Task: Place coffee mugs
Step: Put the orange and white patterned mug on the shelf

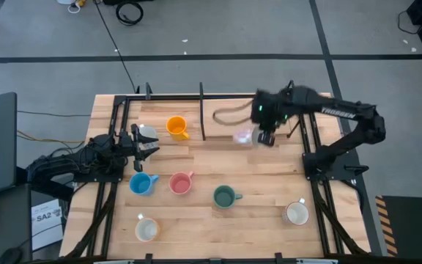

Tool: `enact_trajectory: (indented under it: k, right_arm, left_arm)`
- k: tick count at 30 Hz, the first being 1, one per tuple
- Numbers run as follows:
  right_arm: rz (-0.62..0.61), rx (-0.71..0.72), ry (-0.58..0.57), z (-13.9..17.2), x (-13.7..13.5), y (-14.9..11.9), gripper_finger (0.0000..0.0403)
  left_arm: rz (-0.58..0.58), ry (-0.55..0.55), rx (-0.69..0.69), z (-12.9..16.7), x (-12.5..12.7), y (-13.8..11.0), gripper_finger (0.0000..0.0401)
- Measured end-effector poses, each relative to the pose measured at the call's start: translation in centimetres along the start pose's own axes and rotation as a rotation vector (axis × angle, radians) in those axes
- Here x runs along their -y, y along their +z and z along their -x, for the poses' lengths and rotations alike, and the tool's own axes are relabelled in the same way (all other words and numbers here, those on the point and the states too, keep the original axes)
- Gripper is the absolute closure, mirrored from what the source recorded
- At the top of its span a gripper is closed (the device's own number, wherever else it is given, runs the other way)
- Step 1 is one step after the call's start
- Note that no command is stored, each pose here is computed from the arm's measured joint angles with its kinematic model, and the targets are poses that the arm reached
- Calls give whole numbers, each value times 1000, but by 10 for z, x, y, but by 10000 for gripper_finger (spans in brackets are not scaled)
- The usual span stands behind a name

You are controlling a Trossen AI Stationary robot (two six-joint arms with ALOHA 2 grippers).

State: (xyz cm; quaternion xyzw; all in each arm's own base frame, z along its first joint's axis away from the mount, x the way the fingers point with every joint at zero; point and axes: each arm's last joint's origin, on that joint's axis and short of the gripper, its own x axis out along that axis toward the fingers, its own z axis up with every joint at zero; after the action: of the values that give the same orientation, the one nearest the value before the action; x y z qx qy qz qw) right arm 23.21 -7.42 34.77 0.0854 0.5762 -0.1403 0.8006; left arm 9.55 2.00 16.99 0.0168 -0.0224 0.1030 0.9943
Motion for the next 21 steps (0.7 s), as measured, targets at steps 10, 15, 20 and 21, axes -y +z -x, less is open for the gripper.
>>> enact_trajectory:
  k: [10,15,20,21]
  right_arm:
    - [-94,-42,-99,13,83,-15,386]
    - [-125,-107,-115,17,108,-31,386]
    - [-151,-124,-127,17,125,-39,386]
    - [-163,-135,-119,15,129,-39,386]
  left_arm:
    - [0,0,0,0,0,0,234]
    - [0,0,0,0,0,0,234]
    - [0,0,0,0,0,0,234]
    - [0,0,0,0,0,0,234]
